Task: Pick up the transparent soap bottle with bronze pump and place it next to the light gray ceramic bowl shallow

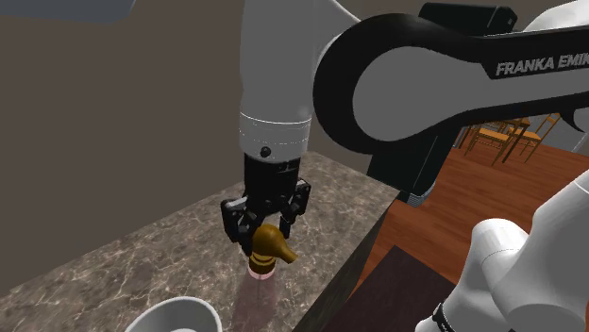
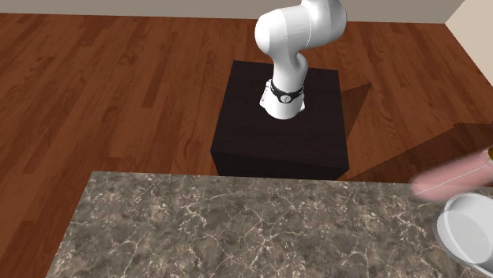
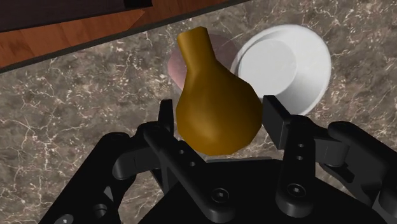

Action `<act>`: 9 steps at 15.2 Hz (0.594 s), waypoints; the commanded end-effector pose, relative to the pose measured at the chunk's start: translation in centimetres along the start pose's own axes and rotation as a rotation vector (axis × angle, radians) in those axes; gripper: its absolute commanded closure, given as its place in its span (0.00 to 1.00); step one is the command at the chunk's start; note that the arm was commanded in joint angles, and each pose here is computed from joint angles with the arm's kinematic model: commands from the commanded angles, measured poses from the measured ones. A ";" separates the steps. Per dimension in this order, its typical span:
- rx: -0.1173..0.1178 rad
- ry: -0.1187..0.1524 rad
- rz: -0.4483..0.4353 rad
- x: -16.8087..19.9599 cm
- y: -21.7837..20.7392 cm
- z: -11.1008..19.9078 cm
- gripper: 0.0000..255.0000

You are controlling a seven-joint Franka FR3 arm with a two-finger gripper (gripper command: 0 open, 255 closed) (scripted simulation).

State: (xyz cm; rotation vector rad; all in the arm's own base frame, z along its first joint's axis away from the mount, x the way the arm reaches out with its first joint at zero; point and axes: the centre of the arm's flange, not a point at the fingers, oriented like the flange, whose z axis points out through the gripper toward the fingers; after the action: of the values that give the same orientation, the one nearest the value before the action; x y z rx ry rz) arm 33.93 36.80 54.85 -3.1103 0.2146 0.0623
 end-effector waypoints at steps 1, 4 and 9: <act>0.001 0.001 0.000 0.1 0.1 1.0 1.00; 0.001 0.001 0.000 0.1 0.1 2.6 1.00; 0.001 0.001 0.000 0.2 0.2 5.2 1.00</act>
State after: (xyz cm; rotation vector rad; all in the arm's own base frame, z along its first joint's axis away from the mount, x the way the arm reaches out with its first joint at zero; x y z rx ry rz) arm 33.96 36.66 50.06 -3.1106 0.2146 0.0621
